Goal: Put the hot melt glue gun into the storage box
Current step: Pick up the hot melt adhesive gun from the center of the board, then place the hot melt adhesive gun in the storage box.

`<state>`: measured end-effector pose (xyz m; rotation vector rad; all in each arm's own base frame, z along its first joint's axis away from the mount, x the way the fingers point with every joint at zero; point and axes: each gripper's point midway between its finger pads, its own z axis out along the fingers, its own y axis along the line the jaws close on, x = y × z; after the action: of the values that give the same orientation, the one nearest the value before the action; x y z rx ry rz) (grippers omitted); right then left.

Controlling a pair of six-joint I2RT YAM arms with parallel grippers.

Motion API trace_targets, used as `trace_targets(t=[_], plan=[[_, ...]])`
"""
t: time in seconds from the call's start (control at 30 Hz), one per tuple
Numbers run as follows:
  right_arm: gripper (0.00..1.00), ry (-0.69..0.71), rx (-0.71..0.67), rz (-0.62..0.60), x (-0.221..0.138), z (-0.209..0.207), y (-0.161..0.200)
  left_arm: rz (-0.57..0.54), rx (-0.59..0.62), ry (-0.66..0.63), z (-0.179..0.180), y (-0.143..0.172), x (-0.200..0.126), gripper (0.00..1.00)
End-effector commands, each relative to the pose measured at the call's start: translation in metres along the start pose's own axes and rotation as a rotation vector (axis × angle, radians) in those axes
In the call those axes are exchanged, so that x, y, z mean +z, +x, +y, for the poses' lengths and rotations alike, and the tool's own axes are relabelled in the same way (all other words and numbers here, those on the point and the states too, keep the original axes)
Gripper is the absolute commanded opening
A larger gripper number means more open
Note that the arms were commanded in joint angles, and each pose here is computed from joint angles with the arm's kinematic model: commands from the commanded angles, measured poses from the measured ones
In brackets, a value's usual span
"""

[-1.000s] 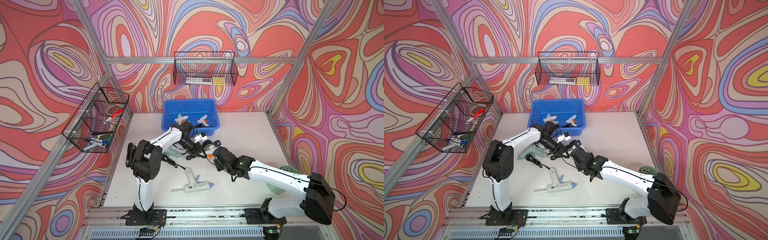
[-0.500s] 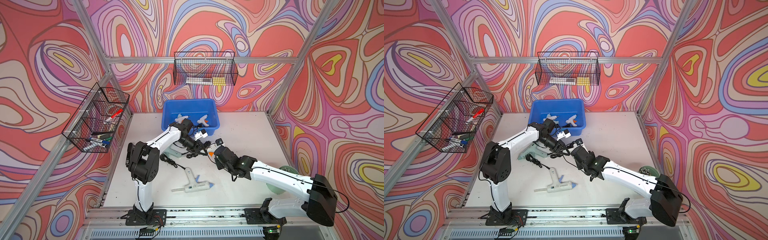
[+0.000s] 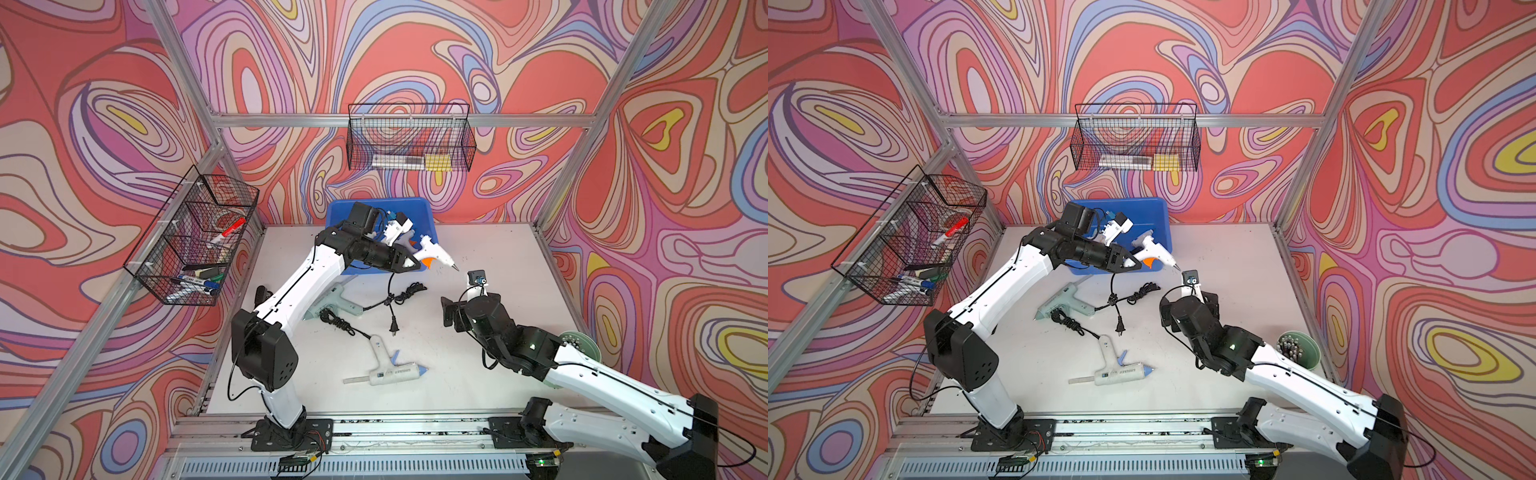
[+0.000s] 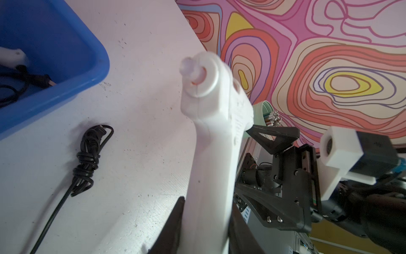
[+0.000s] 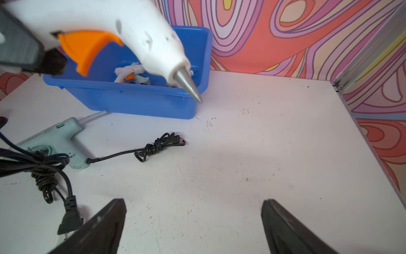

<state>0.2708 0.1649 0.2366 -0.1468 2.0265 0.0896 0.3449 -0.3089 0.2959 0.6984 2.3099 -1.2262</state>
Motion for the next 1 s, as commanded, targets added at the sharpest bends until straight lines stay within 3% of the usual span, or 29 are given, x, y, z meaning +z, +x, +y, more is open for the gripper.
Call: trace_targets(t=[0.0, 0.6, 0.97], plan=[[0.98, 0.043, 0.023, -0.027, -0.002, -0.01, -0.001, -0.12, 0.046, -0.082, -0.004, -0.033, -0.027, 0.0], [0.98, 0.045, -0.005, 0.002, 0.006, -0.004, 0.007, -0.497, -0.102, -0.325, 0.071, -0.103, -0.164, 0.0], [0.98, 0.048, -0.012, 0.003, 0.008, -0.004, 0.007, -0.568, -0.294, -0.708, 0.142, -0.1, -0.226, 0.0]])
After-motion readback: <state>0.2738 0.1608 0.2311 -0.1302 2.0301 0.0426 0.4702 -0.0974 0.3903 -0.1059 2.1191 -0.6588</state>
